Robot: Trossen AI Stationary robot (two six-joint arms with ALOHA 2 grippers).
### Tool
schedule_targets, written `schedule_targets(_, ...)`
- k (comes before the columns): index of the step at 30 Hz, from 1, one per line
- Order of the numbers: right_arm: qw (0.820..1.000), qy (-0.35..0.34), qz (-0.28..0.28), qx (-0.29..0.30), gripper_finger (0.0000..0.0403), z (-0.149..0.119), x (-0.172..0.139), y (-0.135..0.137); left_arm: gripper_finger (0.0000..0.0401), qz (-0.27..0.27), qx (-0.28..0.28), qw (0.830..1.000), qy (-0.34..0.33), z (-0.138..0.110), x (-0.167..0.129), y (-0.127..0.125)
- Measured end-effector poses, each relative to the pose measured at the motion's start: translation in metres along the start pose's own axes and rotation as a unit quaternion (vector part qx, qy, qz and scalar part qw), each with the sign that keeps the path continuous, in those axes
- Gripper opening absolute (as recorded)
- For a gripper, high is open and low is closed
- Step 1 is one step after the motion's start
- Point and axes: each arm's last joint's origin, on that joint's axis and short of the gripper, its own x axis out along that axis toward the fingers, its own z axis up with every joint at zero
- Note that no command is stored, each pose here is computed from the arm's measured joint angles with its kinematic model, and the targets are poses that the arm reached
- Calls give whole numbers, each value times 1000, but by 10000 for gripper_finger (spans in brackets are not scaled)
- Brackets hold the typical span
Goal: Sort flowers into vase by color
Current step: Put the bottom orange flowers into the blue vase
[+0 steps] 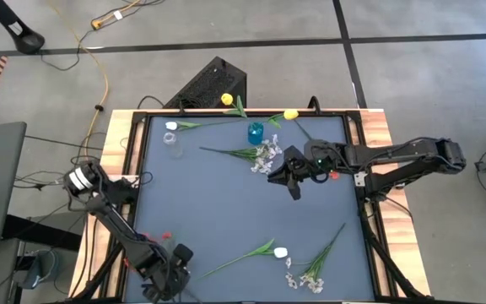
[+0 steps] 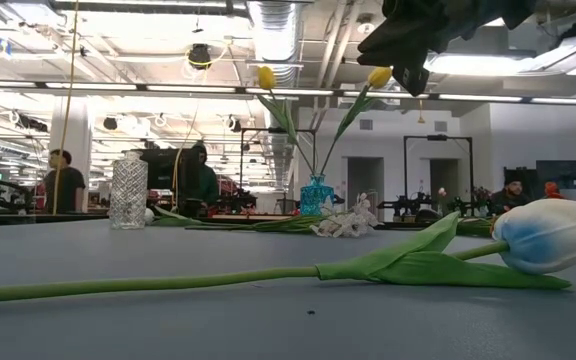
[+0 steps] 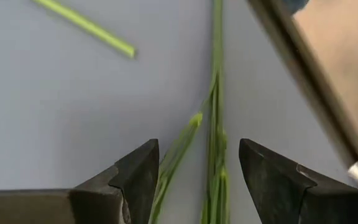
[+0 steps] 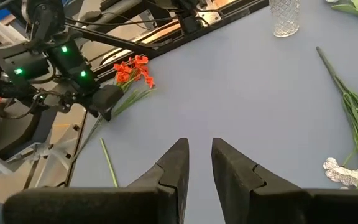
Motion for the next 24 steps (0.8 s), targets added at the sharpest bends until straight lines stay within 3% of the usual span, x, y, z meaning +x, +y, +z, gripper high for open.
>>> schedule_targets(11,1000,0,0,-2,97,0,0,0,202,9,42,999,18,-14,7,2)
schedule_targets(15,1000,-1,0,-2,97,0,0,0,146,8,64,998,22,-12,6,4)
schedule_targets(20,1000,0,0,-1,97,0,0,0,27,12,99,994,41,-7,0,4)
schedule_targets(24,1000,-3,0,-1,97,1,0,0,12,43,85,994,59,-3,-16,15)
